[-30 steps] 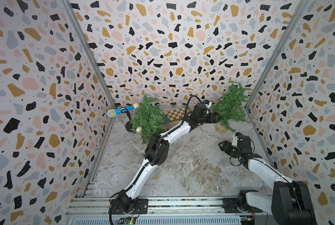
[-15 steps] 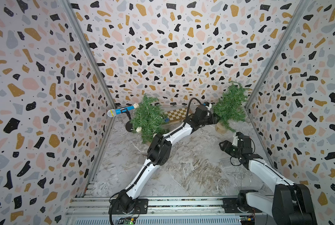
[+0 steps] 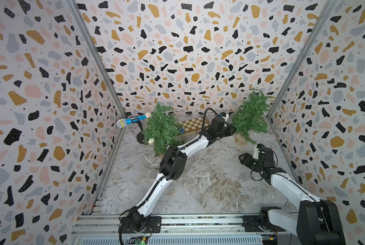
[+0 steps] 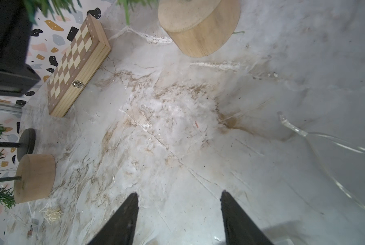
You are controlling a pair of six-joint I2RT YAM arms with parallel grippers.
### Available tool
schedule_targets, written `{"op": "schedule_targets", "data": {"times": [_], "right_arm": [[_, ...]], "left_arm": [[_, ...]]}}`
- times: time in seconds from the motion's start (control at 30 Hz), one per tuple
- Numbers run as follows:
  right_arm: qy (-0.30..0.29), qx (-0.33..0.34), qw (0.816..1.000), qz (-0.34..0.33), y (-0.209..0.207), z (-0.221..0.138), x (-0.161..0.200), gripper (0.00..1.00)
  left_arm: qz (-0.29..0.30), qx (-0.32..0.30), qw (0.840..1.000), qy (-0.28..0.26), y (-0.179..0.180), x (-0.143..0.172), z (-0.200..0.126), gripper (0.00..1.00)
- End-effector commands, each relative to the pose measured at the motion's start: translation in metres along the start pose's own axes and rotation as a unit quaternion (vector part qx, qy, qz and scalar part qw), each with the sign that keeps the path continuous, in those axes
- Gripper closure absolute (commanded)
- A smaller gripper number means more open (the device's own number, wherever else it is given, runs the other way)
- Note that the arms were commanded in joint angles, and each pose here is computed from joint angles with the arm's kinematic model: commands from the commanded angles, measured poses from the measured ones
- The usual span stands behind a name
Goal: Wrap string light around the christmas tree
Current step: Adjust the Christmas tree at the center of the board.
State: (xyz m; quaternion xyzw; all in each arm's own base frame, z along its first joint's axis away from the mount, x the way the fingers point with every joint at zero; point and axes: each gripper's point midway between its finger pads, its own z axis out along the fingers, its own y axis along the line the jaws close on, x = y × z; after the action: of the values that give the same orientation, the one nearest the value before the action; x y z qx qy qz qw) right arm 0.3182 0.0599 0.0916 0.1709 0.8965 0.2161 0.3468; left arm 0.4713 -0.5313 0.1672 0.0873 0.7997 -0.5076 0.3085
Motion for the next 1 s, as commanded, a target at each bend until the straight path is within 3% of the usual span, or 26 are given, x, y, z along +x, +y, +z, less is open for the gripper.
{"op": "schedule_targets", "data": {"times": [0.0, 0.17, 0.37, 0.6, 0.8, 0.97], "right_arm": [[-0.022, 0.013, 1.0, -0.014, 0.004, -0.009, -0.016, 0.36], [-0.056, 0.031, 0.998, -0.011, 0.001, -0.019, -0.031, 0.36], [-0.076, 0.04, 0.996, -0.001, -0.002, -0.027, -0.038, 0.36], [-0.109, 0.047, 0.993, 0.014, -0.011, -0.034, -0.048, 0.35], [-0.098, 0.04, 0.994, 0.007, -0.005, -0.031, -0.053, 0.34], [-0.022, 0.128, 0.991, 0.034, -0.035, -0.029, -0.027, 0.34]], "left_arm": [[-0.004, 0.025, 0.999, -0.031, -0.028, -0.026, -0.027, 1.0], [-0.044, 0.033, 0.998, -0.026, -0.037, -0.024, -0.042, 1.0], [-0.041, 0.039, 0.998, -0.018, -0.053, -0.025, -0.062, 1.0], [-0.056, 0.026, 0.998, 0.013, -0.047, -0.005, -0.088, 1.0], [-0.021, 0.001, 1.0, 0.023, -0.048, 0.011, -0.119, 1.0], [-0.013, -0.002, 0.999, 0.048, -0.049, 0.024, -0.129, 1.0]]}}
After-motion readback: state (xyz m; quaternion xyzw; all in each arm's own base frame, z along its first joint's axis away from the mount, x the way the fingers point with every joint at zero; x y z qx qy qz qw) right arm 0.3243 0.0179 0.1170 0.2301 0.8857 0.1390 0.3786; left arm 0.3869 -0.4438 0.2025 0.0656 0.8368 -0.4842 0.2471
